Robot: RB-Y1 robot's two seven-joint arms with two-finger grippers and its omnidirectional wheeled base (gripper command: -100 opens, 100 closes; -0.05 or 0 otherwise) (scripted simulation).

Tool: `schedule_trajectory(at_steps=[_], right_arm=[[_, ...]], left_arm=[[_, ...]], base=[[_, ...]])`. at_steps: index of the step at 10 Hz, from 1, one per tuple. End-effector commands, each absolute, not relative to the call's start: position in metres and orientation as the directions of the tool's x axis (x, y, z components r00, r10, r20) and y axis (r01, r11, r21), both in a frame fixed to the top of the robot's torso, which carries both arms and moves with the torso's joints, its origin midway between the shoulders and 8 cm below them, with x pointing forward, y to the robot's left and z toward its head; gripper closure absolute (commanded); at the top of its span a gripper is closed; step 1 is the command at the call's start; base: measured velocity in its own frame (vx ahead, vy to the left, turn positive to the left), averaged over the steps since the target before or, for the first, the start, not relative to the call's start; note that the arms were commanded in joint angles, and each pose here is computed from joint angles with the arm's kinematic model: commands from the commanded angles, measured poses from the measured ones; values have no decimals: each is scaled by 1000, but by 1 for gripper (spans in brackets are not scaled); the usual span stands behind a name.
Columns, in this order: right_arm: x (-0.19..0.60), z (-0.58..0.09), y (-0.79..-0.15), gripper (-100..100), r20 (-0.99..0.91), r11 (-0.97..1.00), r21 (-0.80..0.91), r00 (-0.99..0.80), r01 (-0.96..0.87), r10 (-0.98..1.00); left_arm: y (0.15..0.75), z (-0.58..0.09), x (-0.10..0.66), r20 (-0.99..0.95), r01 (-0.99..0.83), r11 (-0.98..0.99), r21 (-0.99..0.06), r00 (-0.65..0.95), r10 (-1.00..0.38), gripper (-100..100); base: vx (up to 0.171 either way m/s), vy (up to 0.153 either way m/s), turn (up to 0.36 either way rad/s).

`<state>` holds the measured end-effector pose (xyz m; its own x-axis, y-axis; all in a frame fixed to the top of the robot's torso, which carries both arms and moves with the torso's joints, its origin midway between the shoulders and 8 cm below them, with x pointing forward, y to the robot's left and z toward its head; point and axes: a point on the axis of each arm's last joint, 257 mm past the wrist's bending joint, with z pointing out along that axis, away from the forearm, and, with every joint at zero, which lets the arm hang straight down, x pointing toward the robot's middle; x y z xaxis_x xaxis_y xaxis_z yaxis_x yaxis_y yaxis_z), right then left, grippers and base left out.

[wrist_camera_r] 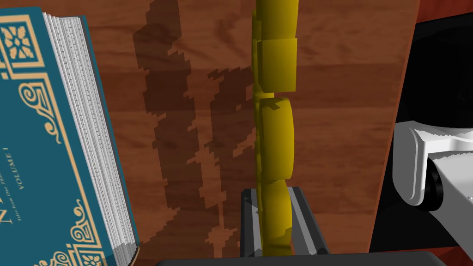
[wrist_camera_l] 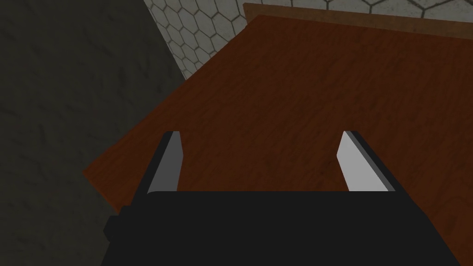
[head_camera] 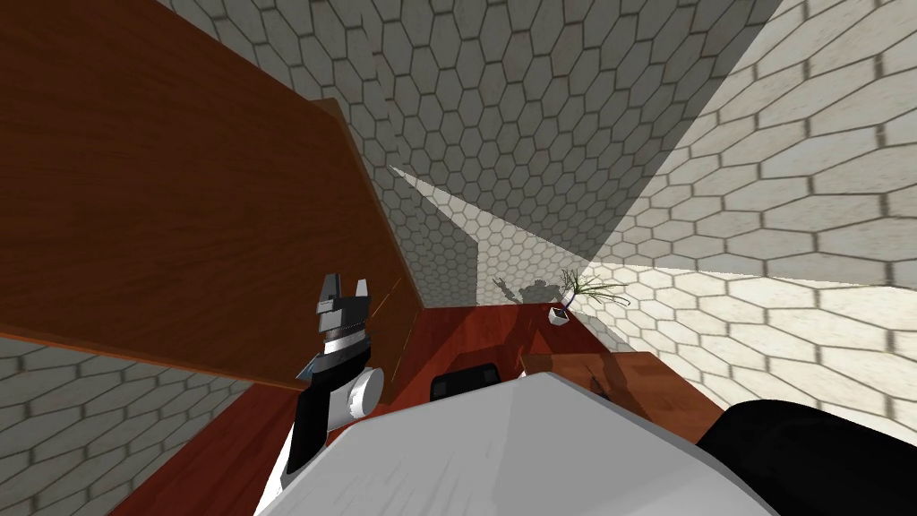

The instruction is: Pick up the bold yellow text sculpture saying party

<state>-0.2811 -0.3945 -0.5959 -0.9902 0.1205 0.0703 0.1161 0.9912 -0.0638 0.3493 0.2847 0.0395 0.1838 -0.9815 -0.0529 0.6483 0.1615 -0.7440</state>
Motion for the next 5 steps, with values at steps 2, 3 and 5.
schedule_trajectory(at_steps=[2, 3, 5], right_arm=[[-290, -580, -407, 100, 70, 993, -65, -992, 101, 106], [-292, -577, -409, 100, 70, 993, -66, -992, 98, 103], [-290, -581, -407, 0, 69, 993, -66, -992, 100, 105]], left_arm=[[285, 39, 349, -53, 648, 161, -744, 184, -982, 0], [285, 39, 349, -53, 648, 161, -744, 184, -982, 0], [285, 40, 349, -53, 648, 161, -744, 184, -982, 0]], base=[[76, 52, -56], [54, 45, -36], [9, 7, -4]])
